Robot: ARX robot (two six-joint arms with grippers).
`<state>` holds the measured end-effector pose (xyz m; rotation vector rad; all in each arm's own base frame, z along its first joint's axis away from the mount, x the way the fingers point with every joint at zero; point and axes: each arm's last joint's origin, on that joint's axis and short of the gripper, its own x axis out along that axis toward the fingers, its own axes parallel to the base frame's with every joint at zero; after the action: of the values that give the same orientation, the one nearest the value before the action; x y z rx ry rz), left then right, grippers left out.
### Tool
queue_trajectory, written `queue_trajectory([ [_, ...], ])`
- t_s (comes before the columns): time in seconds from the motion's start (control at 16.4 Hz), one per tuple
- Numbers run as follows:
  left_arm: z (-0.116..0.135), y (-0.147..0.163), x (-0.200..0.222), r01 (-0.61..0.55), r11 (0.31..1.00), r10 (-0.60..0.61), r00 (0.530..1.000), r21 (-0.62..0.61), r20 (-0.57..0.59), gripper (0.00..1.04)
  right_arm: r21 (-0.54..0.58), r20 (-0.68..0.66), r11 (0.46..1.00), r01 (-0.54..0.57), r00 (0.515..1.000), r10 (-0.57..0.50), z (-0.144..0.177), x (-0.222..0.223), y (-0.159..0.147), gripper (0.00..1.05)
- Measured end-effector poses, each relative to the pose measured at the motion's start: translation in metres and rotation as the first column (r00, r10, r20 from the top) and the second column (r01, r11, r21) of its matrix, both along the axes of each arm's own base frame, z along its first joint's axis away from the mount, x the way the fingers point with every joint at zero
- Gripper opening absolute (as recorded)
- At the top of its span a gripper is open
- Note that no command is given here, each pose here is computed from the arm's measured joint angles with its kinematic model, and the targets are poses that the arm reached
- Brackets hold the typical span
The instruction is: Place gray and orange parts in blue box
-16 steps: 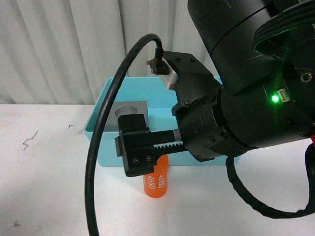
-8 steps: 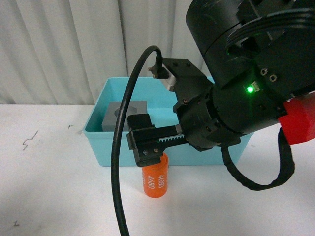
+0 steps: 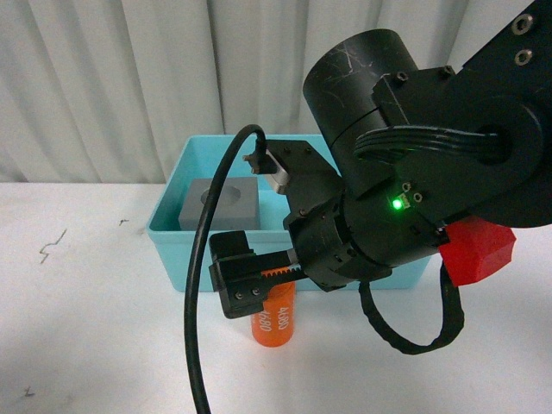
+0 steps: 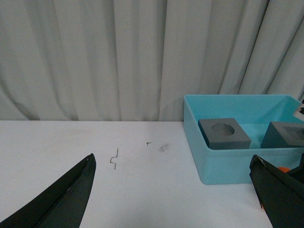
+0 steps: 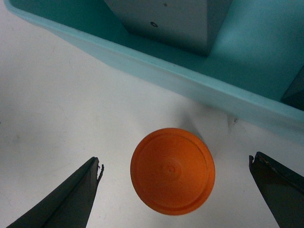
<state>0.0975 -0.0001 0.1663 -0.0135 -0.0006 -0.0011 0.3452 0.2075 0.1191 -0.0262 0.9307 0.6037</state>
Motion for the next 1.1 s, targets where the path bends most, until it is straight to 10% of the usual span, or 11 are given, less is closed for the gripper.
queue_trajectory([
  [0.61, 0.000, 0.000, 0.000, 0.000, 1.000, 0.000, 1.000, 0.000, 0.000, 0.98, -0.055, 0.004, 0.998, -0.027, 1.000, 0.027, -0.014, 0.005, 0.009, 0.98],
  [0.91, 0.000, 0.000, 0.000, 0.000, 1.000, 0.000, 1.000, 0.000, 0.000, 0.98, -0.075, 0.024, 0.997, -0.028, 0.999, 0.030, -0.014, 0.005, 0.008, 0.52],
  [1.1, 0.000, 0.000, 0.000, 0.000, 1.000, 0.000, 1.000, 0.000, 0.000, 0.98, -0.084, 0.025, 0.996, -0.040, 0.999, 0.042, -0.009, -0.002, 0.008, 0.48],
])
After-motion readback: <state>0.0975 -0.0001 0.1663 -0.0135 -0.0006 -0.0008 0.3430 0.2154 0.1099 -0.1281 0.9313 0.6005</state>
